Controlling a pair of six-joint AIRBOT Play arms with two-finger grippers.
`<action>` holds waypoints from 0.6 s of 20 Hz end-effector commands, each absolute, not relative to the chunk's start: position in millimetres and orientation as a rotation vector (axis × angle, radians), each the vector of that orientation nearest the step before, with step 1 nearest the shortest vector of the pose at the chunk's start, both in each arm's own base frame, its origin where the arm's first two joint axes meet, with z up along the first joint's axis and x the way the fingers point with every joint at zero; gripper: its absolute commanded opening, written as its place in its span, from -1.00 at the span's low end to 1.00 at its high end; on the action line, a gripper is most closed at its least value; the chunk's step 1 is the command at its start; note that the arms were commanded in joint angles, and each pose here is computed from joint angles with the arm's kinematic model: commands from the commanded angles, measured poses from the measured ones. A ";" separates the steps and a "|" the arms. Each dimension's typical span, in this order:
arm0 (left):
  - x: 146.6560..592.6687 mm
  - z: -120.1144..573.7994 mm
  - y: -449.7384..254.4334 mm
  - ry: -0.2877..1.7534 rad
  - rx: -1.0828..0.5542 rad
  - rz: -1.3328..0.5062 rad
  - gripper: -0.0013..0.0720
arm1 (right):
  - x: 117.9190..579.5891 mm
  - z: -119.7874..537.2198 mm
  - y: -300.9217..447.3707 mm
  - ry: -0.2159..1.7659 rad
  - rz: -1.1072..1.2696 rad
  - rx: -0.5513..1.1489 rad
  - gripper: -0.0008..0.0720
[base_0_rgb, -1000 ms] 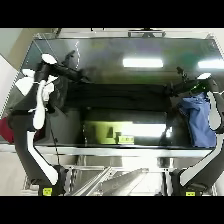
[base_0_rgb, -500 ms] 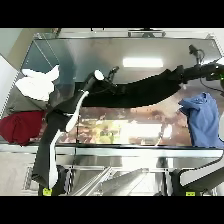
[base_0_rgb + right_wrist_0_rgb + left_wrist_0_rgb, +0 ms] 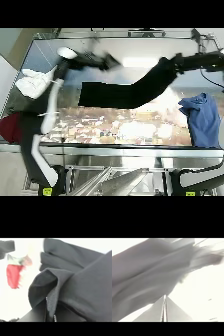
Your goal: Fold the shirts.
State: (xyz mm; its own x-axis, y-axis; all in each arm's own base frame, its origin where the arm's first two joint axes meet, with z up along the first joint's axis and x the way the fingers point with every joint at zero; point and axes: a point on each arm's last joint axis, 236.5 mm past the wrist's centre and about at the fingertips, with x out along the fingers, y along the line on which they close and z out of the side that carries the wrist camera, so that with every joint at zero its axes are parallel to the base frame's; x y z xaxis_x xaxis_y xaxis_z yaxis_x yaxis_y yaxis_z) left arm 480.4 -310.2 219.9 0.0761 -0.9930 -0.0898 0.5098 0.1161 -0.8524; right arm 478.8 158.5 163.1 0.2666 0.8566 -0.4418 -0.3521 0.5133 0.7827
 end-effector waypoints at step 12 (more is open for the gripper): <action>362.2 442.1 -127.0 0.236 -0.559 -1.392 -0.92 | 450.0 -15.2 507.4 0.916 0.911 0.537 0.25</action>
